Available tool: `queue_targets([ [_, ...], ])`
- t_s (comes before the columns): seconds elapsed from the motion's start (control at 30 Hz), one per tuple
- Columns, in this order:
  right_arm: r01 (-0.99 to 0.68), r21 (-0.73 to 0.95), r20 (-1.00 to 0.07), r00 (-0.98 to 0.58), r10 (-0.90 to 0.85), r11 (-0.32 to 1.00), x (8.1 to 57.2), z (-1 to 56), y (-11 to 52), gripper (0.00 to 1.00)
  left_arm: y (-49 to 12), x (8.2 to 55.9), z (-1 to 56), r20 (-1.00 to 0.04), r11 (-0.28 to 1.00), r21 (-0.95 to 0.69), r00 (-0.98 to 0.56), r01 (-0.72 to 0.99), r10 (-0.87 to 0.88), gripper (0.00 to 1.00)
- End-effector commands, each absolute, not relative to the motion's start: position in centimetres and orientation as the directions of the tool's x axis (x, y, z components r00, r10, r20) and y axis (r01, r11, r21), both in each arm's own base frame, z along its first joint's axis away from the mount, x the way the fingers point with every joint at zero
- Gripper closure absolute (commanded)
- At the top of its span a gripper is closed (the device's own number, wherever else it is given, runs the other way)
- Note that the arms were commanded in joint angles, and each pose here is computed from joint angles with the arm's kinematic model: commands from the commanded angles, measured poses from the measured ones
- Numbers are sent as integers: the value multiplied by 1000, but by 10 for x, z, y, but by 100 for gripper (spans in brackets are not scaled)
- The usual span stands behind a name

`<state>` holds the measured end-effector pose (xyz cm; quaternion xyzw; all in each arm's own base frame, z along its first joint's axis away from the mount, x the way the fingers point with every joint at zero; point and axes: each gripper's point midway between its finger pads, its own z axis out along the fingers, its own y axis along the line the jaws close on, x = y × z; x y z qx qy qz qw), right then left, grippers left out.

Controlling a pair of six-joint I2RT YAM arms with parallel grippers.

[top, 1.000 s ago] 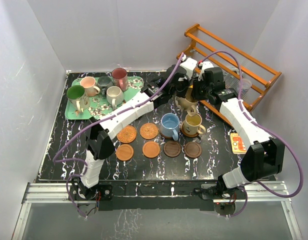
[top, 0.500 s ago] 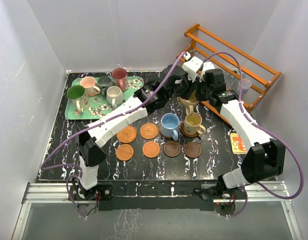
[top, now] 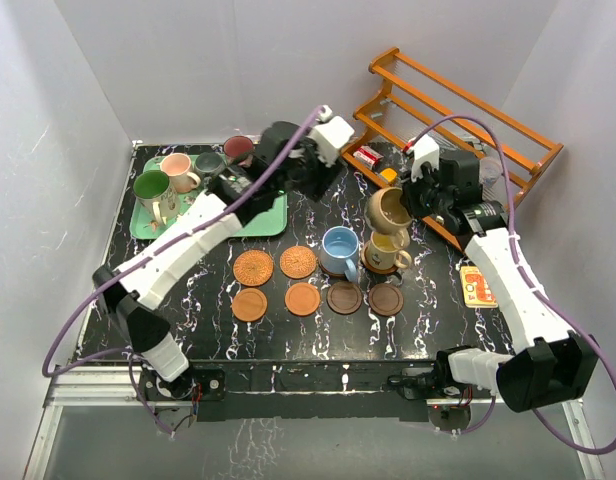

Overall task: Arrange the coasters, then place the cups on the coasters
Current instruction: Place the cup on the coaster.

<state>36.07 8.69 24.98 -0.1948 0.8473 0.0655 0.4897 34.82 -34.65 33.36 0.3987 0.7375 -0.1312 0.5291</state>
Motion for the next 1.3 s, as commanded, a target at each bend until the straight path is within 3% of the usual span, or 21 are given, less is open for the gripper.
queue_targets([
  [0.0, -654, -151, -856, -289, -429, 741, 324, 271, 114, 100, -291, 349, 347, -875, 640, 253, -111, 726, 472, 43],
  [0.23, -786, -103, -718, -366, -593, 610, 276, 210, 109, 100, -254, 369, 343, -874, 727, 255, -170, 638, 456, 18],
  [0.53, -810, -116, -652, -375, -659, 575, 264, 153, 117, 100, -242, 380, 329, -866, 752, 239, -215, 614, 451, 5],
  [0.87, -784, -208, -650, -336, -681, 585, 275, 132, 118, 100, -236, 385, 322, -867, 765, 212, -244, 609, 434, 1],
  [1.27, -836, -247, -613, -257, -748, 489, 276, 117, 119, 100, -235, 387, 320, -867, 764, 206, -248, 611, 431, 1],
])
